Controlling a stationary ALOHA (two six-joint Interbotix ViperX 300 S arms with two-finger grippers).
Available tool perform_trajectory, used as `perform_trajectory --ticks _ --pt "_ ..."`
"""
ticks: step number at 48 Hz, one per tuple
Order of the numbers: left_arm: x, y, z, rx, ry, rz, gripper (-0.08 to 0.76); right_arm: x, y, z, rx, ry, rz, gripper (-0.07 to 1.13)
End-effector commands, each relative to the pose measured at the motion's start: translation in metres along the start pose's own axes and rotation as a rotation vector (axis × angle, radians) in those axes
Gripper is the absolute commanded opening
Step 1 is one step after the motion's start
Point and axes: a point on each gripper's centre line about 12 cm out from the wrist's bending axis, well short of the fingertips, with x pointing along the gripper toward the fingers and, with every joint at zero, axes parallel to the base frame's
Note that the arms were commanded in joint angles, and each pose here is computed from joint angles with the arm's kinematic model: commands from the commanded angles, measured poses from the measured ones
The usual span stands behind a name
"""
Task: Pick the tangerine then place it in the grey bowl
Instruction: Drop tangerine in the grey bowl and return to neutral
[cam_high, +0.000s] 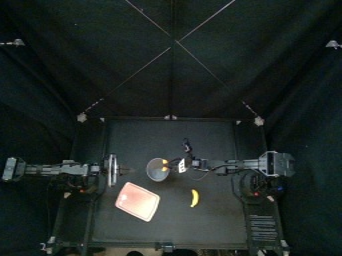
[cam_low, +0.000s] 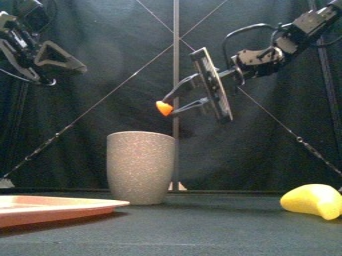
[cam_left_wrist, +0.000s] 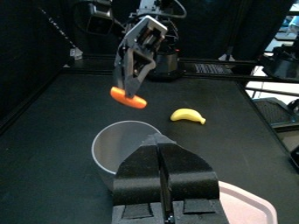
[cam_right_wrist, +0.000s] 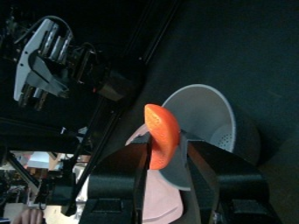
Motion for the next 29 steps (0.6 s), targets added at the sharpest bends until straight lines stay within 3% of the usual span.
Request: perform_trajectory --ticks 1,15,29 --pt "0.001 0.001 0.006 -0.001 -0.022 0.008 0.111 0.011 0.019 0.004 -0.035 -0.015 0.062 0.69" --pt "0.001 0.002 0.005 -0.001 -0.017 0.011 0.111 0.025 0.016 -0.001 -0.077 0.031 0.021 1.01" --pt "0.001 0.002 0.004 0.000 -0.017 0.011 0.111 0.011 0.022 0.003 -0.154 0.046 0.014 1.03"
